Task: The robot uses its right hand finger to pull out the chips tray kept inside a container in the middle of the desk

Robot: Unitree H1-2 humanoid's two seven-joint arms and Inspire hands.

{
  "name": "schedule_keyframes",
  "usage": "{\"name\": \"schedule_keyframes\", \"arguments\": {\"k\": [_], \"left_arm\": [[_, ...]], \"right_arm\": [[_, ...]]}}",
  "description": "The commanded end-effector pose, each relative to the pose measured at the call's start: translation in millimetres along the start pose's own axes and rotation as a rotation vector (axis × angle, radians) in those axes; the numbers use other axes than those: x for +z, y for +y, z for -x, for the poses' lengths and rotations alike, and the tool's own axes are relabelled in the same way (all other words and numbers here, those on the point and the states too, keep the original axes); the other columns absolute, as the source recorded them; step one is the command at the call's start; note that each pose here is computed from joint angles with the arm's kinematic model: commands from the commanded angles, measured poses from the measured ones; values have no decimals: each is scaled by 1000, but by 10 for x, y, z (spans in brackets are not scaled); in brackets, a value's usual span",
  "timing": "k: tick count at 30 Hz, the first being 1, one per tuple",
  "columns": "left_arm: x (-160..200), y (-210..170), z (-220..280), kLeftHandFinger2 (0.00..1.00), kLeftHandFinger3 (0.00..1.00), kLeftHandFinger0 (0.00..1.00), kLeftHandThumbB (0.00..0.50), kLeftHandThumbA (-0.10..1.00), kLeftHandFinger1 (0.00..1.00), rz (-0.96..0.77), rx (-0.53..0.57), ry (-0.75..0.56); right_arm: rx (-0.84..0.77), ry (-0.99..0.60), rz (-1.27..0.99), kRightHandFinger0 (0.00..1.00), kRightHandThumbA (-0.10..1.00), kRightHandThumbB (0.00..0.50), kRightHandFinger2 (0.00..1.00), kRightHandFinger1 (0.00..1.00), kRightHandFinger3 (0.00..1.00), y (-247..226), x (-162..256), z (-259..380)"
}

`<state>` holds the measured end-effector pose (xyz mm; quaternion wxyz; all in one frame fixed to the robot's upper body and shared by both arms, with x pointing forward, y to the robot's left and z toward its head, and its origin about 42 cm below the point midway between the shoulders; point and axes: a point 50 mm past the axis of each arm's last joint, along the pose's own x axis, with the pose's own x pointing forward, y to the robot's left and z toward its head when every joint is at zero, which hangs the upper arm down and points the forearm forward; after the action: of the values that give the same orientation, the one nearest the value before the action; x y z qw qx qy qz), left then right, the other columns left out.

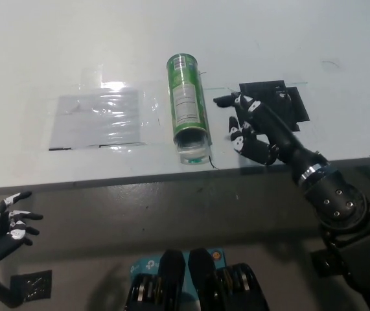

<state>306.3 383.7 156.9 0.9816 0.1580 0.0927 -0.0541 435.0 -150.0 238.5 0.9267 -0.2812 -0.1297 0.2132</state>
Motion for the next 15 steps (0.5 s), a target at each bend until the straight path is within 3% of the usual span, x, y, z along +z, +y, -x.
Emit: {"name": "schedule_keyframes", "arguments": {"k": [1, 15], "left_arm": [[199, 177, -4, 625, 893, 476, 51, -100, 518, -48, 8, -39], [258, 229, -51, 610, 867, 461, 58, -100, 508, -41, 1, -60]], "right_arm": [[20, -140, 72, 34, -100, 175, 791, 69, 784, -74, 240, -163], [116, -135, 81, 25, -100, 167, 742, 88, 753, 318, 185, -299]]}}
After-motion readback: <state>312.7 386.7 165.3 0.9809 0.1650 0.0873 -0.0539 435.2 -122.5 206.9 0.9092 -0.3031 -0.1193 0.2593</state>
